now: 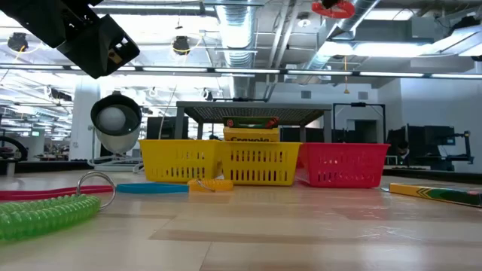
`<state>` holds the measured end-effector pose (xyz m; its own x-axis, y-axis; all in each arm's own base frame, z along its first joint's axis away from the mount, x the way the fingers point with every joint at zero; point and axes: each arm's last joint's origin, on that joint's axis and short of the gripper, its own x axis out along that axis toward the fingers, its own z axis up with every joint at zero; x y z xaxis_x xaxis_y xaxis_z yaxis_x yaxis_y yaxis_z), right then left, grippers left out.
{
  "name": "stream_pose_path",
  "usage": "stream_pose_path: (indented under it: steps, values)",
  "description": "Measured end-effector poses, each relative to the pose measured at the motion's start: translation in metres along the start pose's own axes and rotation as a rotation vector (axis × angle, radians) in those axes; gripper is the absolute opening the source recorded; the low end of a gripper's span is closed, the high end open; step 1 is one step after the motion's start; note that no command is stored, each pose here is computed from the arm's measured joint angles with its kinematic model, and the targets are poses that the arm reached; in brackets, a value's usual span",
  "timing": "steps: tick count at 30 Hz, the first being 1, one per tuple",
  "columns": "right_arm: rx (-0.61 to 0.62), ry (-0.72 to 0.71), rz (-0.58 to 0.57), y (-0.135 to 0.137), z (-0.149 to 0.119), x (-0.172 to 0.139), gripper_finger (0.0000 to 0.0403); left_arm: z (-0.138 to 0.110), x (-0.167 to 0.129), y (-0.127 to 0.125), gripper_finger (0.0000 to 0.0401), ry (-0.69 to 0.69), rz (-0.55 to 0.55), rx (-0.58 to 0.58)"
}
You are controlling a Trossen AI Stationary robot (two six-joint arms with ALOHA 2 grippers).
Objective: Pick & Place Office Desk Supplies
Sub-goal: Put the orange spring keychain into the red basket
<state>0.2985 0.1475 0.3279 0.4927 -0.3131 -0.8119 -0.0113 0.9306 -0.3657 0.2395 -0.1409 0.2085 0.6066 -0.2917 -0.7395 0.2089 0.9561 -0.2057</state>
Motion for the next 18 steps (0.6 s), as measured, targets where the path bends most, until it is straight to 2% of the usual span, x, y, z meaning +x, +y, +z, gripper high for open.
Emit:
stream_pose_path:
  steps: [10,18]
  values:
    - [-0.015,0.074,-0.064,-0.012,-0.011,0.010,0.0001,0.001,0.000,-0.001,0.0176,-0.013,-0.006,-0.002]
    - [0.111,-0.132,0.039,-0.025,-0.038,0.001,0.0001,0.001,0.000,-0.001,0.0176,-0.013,-0.010,-0.002]
